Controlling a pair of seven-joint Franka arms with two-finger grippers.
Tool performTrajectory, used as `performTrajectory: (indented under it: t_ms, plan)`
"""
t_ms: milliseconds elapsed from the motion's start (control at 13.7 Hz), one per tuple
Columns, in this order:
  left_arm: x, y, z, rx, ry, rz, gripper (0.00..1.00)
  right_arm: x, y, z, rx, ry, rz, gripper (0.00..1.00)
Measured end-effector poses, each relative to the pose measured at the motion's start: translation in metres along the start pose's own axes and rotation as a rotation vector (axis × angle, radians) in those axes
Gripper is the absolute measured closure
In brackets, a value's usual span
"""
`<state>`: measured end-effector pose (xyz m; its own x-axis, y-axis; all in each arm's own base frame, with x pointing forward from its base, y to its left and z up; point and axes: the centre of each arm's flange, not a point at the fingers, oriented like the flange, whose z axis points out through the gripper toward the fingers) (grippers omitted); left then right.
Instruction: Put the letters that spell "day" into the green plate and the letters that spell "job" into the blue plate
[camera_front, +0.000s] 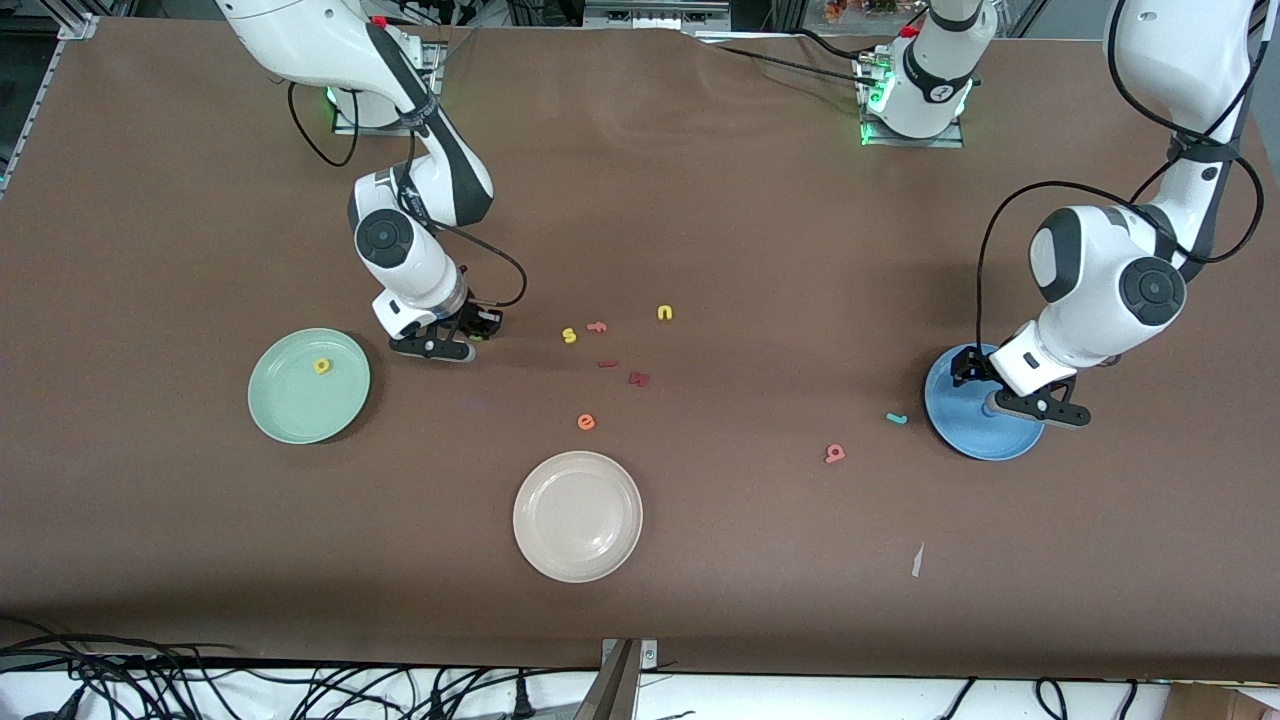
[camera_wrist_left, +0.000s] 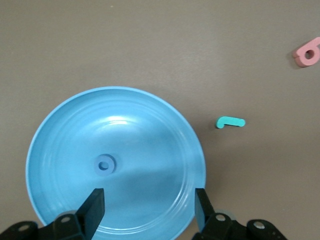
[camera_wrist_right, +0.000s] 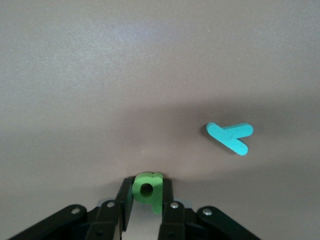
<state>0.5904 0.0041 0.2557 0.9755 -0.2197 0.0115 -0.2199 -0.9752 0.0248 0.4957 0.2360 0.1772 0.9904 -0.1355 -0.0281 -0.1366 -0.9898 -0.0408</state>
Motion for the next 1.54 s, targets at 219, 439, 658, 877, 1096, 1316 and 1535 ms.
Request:
performTrajectory:
  t_ms: [219,439,658,877,1096,1316,1535]
  plan:
    - [0.012,0.04,0.005,0.0,0.009,0.068,0.19,0.002,-0.001,-0.001,0.002,0.003,0.001,0.73]
    - [0.034,0.078,0.015,-0.001,0.022,0.129,0.19,0.026,0.005,-0.02,-0.03,-0.044,0.008,0.73]
    - [0.043,0.083,0.035,-0.023,0.028,0.106,0.19,0.076,0.043,-0.06,-0.067,-0.079,-0.082,0.73]
    - [0.04,0.08,0.064,-0.05,0.023,0.06,0.19,0.106,0.105,-0.073,-0.092,-0.077,-0.219,0.73]
    - [0.04,0.087,0.081,-0.05,0.027,0.068,0.18,0.124,0.165,-0.07,-0.108,-0.077,-0.309,0.73]
    - [0.041,0.091,0.084,-0.05,0.028,0.074,0.19,0.131,0.196,-0.059,-0.111,-0.084,-0.378,0.58]
    - [0.04,0.089,0.09,-0.048,0.024,0.074,0.31,0.133,0.17,-0.072,-0.1,-0.111,-0.425,0.23]
